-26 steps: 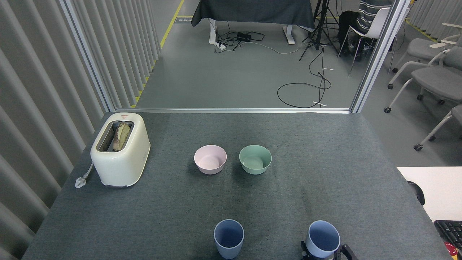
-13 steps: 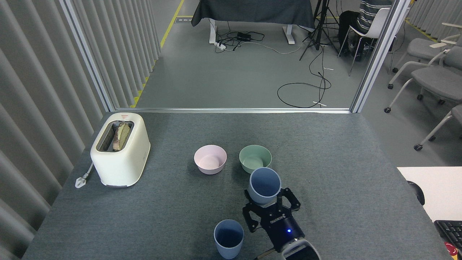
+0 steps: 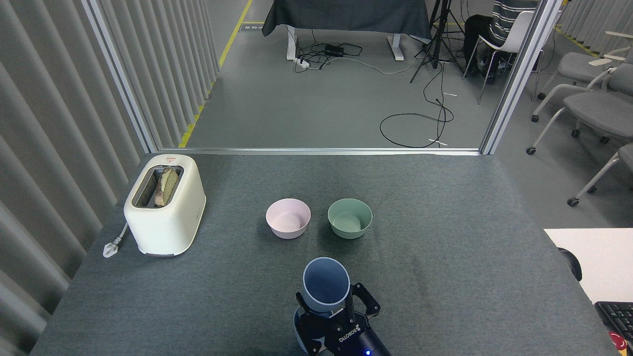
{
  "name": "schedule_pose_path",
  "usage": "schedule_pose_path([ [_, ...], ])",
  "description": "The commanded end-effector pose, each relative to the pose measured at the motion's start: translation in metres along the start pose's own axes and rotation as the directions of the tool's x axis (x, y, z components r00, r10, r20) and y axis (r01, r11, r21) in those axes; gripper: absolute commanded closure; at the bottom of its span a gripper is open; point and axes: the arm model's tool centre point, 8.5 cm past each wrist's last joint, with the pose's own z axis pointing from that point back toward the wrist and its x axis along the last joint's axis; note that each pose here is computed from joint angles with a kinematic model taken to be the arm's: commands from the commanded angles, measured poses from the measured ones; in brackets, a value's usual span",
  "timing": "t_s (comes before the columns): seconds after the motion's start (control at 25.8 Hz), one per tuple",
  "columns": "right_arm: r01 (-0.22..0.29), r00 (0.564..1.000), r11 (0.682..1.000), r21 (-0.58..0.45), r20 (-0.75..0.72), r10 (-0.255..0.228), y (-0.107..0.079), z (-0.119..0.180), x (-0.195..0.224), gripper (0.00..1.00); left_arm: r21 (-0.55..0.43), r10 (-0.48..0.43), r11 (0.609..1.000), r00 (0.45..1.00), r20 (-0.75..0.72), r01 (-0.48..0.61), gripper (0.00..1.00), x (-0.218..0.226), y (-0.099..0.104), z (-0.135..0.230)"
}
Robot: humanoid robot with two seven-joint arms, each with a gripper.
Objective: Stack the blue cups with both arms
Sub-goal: 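Lift the held cup and carry it over the first blue cup, then lower the held cup down into the first blue cup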
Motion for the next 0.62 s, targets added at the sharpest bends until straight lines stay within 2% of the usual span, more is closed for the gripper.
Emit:
schedule_pose_path([
  [0.0, 0.003, 1.0, 1.0, 0.007, 0.002, -0.003, 0.002, 0.004, 0.003, 0.47, 0.002, 0.001, 1.0, 1.0, 0.002, -0.001, 0.0, 0.0, 0.0, -0.001],
  [0.58, 0.01, 1.0, 0.996, 0.088, 0.027, -0.012, 0.016, 0.006, 0.007, 0.44, 0.001, -0.001, 1.0, 1.0, -0.001, 0.001, 0.0, 0.0, 0.0, 0.0],
])
